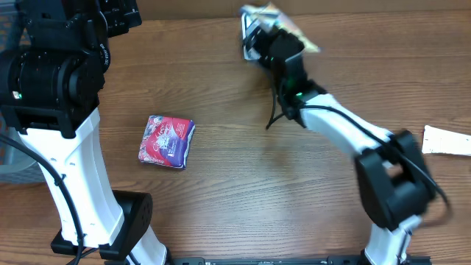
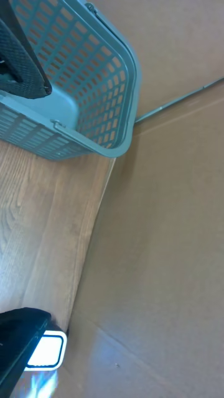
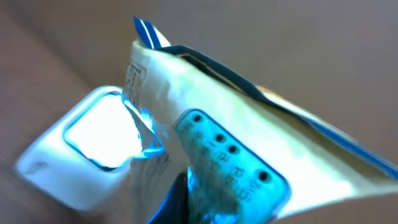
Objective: Scan the item barcode
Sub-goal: 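Carry the blue-white bag right and drop it at the table edge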
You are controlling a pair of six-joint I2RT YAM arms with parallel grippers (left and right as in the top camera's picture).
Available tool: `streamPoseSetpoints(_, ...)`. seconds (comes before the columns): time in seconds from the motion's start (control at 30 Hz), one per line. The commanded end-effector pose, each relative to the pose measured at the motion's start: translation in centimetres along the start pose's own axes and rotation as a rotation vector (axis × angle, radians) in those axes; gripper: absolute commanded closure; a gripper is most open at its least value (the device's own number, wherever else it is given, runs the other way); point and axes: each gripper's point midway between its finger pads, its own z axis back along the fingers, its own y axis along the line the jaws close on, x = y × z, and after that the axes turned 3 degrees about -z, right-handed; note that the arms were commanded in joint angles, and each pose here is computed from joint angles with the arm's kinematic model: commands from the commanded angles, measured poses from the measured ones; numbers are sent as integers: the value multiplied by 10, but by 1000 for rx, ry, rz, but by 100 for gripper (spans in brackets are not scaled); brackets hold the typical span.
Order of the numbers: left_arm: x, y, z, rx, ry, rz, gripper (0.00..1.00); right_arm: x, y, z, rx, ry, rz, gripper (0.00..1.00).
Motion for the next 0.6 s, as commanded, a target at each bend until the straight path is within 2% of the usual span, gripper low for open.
streamPoseSetpoints(0.0,-1,3,-6,19,6,-14,0,15,-97,46,-249,62,-241,96)
streamPoseSetpoints(0.1,-1,3,-6,19,6,-14,0,-23,-121,60,-274,198,-355,96)
streamPoseSetpoints(0.2,-1,3,-6,19,6,-14,0,-98,-142,65,-322,407,-507,96)
streamPoseSetpoints(0.27,-1,3,-6,19,6,-14,0,-133,-157,63,-352,464,-616,96)
streamPoseSetpoints(0.37,-1,3,-6,19,6,-14,0,-219,-189,74,-447,634,-815,96)
streamPoseSetpoints(0.47,-1,3,-6,19,6,-14,0,-287,-220,95,-569,765,-921,96)
streamPoseSetpoints(0.57,-1,3,-6,19,6,-14,0,-337,-244,115,-636,841,-999,96)
